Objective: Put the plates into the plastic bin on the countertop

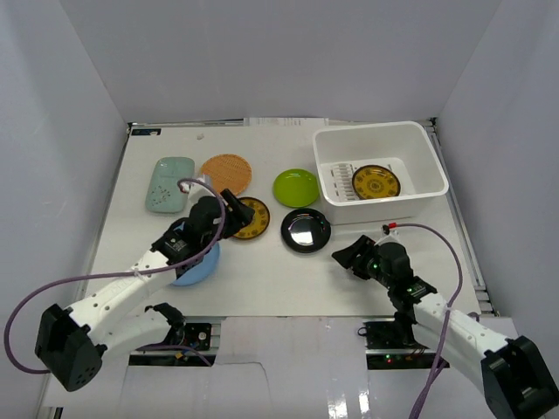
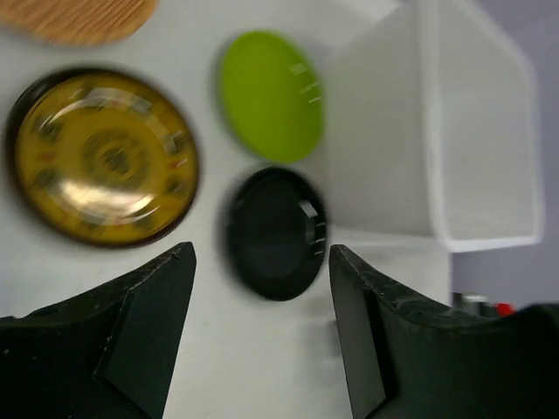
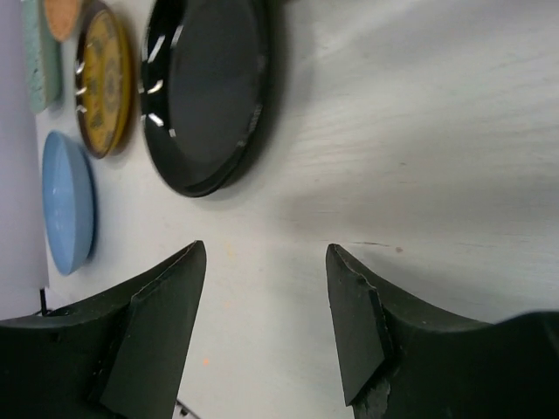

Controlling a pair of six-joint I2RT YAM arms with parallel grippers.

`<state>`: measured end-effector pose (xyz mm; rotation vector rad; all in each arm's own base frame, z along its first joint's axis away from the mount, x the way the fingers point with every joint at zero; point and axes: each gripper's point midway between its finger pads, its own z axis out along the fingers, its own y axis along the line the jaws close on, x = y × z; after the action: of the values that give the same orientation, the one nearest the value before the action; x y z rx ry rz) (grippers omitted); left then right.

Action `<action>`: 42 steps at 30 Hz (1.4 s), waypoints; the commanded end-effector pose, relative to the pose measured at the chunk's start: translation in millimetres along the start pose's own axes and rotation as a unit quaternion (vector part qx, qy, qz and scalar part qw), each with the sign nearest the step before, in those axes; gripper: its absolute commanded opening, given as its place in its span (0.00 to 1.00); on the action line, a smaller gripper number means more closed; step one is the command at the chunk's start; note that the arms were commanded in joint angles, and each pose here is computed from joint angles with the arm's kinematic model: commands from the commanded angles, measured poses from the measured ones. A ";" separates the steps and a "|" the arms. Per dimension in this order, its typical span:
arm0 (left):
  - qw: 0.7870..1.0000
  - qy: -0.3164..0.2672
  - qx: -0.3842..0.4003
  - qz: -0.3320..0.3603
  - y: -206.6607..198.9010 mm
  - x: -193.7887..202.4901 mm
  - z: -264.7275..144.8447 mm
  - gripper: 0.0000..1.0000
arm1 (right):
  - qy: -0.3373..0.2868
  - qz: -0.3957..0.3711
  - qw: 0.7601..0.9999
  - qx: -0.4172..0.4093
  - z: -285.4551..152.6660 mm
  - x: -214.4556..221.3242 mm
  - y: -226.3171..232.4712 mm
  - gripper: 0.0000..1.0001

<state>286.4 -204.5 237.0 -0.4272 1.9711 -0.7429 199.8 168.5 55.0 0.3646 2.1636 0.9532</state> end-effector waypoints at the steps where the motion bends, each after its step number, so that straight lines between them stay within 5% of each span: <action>1: 0.991 0.019 -0.105 -0.086 78.4 47.6 4.7 0.74 | -0.087 0.053 0.995 -0.008 11.9 -28.7 5.7 0.63; 11: 0.970 0.024 -0.204 -0.130 147.0 84.8 26.8 0.80 | -0.087 0.101 0.991 0.030 56.3 -26.6 6.5 0.54; 18: 0.962 0.039 -0.233 -0.137 169.3 97.7 47.2 0.79 | -0.082 0.142 0.986 0.018 69.3 -19.4 4.2 0.13; 23: 0.964 0.037 -0.223 -0.138 167.5 98.4 61.4 0.73 | -0.075 0.106 0.991 -0.028 42.1 -13.9 21.3 0.08; 26: 0.965 0.040 -0.224 -0.133 167.1 100.9 71.1 0.66 | -0.059 0.073 0.993 -0.065 21.1 -8.4 45.8 0.08; 29: 0.963 0.051 -0.233 -0.124 170.4 106.5 78.5 0.45 | -0.062 0.025 0.990 -0.121 -4.8 -20.2 85.8 0.08; 31: 0.963 0.055 -0.235 -0.118 171.9 109.3 80.6 0.21 | -0.098 -0.024 0.981 -0.165 -26.7 -54.1 133.3 0.08; 34: 0.964 0.056 -0.236 -0.111 172.9 108.4 77.4 0.00 | -0.160 -0.108 0.964 -0.182 -61.1 -108.1 189.4 0.08; 40: 0.975 0.040 -0.196 -0.092 156.1 88.9 60.0 0.00 | -0.333 -0.189 0.922 -0.065 -94.3 -238.7 220.3 0.08; 42: 0.981 0.022 -0.169 -0.095 141.9 74.0 51.2 0.00 | -0.292 -0.202 0.934 -0.042 -75.0 -250.8 204.3 0.08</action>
<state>300.9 -160.7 52.8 -0.8766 2.1659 -0.5114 278.4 169.5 397.7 0.1728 1.4196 0.8448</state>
